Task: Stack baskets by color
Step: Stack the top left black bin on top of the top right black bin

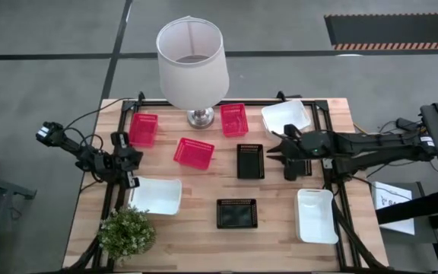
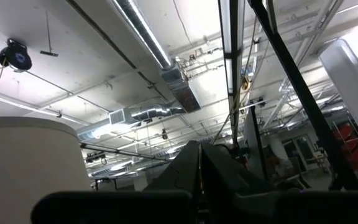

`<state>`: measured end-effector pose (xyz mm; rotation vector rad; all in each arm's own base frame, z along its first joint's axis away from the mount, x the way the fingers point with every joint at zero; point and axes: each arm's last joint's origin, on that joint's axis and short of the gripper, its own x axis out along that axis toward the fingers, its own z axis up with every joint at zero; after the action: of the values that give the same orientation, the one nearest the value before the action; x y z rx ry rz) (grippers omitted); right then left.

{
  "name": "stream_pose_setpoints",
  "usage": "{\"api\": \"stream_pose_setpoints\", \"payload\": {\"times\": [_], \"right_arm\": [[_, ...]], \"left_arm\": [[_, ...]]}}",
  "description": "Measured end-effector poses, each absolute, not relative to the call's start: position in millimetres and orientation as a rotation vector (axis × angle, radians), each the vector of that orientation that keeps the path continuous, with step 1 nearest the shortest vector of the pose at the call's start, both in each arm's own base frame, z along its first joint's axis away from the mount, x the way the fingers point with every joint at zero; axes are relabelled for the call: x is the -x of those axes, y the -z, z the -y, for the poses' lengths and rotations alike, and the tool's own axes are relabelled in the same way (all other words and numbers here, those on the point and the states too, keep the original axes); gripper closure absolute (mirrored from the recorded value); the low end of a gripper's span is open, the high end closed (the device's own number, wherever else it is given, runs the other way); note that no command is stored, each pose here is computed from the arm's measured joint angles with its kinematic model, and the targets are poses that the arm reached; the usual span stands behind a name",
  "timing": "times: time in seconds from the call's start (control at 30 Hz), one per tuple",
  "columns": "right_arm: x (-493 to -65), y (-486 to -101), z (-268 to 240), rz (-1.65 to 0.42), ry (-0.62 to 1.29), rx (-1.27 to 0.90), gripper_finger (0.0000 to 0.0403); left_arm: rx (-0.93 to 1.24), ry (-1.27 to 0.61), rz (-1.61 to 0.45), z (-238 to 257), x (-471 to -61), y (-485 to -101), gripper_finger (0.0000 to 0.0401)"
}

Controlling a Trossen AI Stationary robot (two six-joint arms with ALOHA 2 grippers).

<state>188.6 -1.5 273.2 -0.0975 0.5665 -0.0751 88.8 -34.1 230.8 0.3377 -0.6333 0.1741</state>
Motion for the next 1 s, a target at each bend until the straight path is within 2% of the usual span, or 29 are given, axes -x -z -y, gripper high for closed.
{"api": "stream_pose_setpoints", "payload": {"times": [0.23, 0.4, 0.77, 1.0], "right_arm": [[-206, -271, 1, -0.742, 0.094, 0.014, 0.0215], [-223, -264, 0, -0.838, 0.048, -0.001, 0.0177], [-269, -249, -4, -0.978, -0.046, -0.047, 0.0168], [-299, -234, -10, -1.096, -0.085, -0.082, 0.0179]], "left_arm": [[-0.334, -0.176, 0.638, 34, -88, -231, 0.0401], [-0.330, -0.178, 0.645, 34, -88, -232, 0.0401], [-0.327, -0.178, 0.647, 34, -88, -232, 0.0401], [-0.309, -0.184, 0.669, 33, -86, -234, 0.0401]]}}
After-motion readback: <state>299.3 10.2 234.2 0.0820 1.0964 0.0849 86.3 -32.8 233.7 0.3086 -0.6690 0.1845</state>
